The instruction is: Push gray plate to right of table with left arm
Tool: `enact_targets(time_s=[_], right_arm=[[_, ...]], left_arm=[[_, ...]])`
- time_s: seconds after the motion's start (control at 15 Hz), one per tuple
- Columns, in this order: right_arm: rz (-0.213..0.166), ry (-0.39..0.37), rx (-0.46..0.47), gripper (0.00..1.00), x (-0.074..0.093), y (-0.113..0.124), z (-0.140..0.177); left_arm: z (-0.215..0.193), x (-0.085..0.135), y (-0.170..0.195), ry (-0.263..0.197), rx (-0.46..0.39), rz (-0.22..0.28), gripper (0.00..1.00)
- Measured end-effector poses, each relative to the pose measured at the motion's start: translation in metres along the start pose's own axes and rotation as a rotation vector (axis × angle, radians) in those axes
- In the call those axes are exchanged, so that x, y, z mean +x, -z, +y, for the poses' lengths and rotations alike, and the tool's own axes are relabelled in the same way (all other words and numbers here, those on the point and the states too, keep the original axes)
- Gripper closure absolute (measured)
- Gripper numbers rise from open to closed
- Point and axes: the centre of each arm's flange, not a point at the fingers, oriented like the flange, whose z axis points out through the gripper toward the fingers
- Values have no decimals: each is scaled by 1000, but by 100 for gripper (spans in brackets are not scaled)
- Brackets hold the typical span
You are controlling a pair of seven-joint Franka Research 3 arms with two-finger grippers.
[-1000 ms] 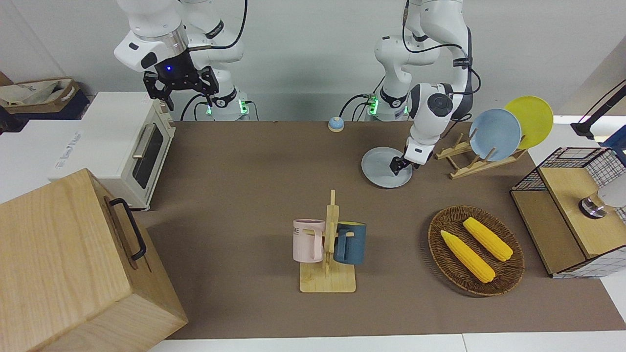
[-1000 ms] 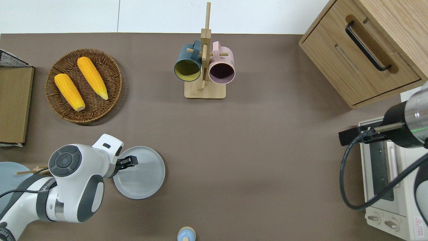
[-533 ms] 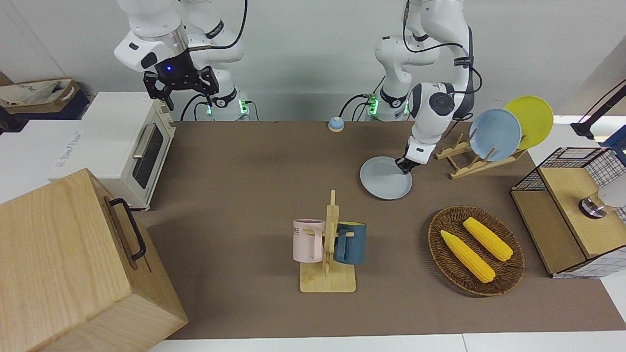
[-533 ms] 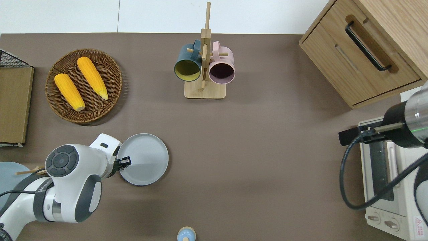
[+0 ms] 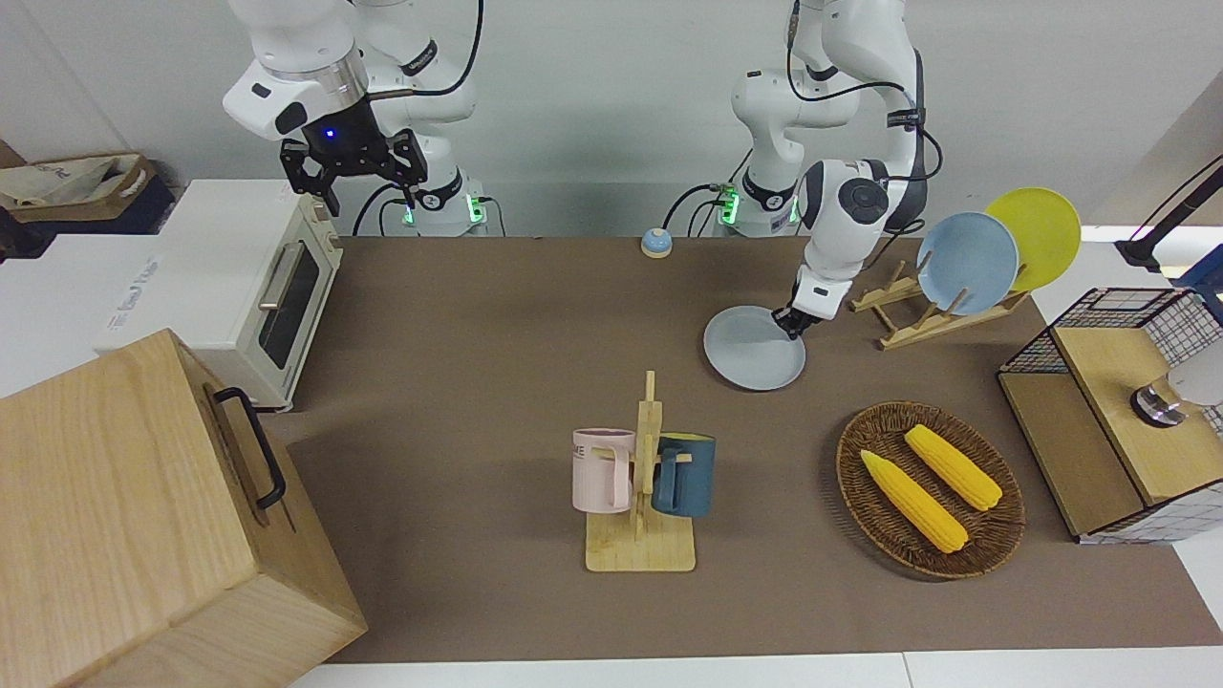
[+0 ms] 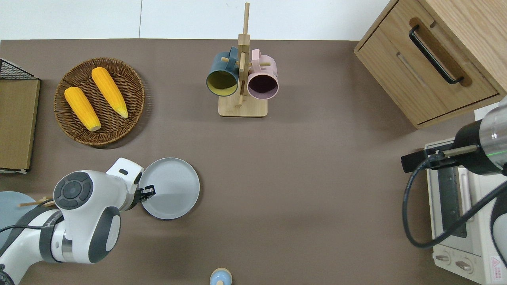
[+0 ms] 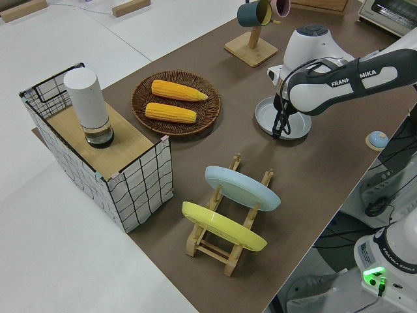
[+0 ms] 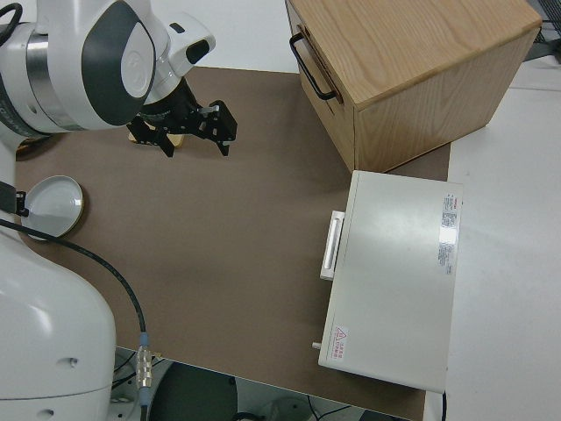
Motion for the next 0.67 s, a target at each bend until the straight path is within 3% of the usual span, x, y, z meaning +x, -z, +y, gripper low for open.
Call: enact_targets(time_s=[0.33, 0.67], right_arm=[[0, 0, 0, 1, 0, 0, 0], [0, 0, 0, 1, 0, 0, 0]], left_arm=[[3, -1, 0, 8, 0, 1, 95], [55, -20, 2, 67, 4, 14, 95]])
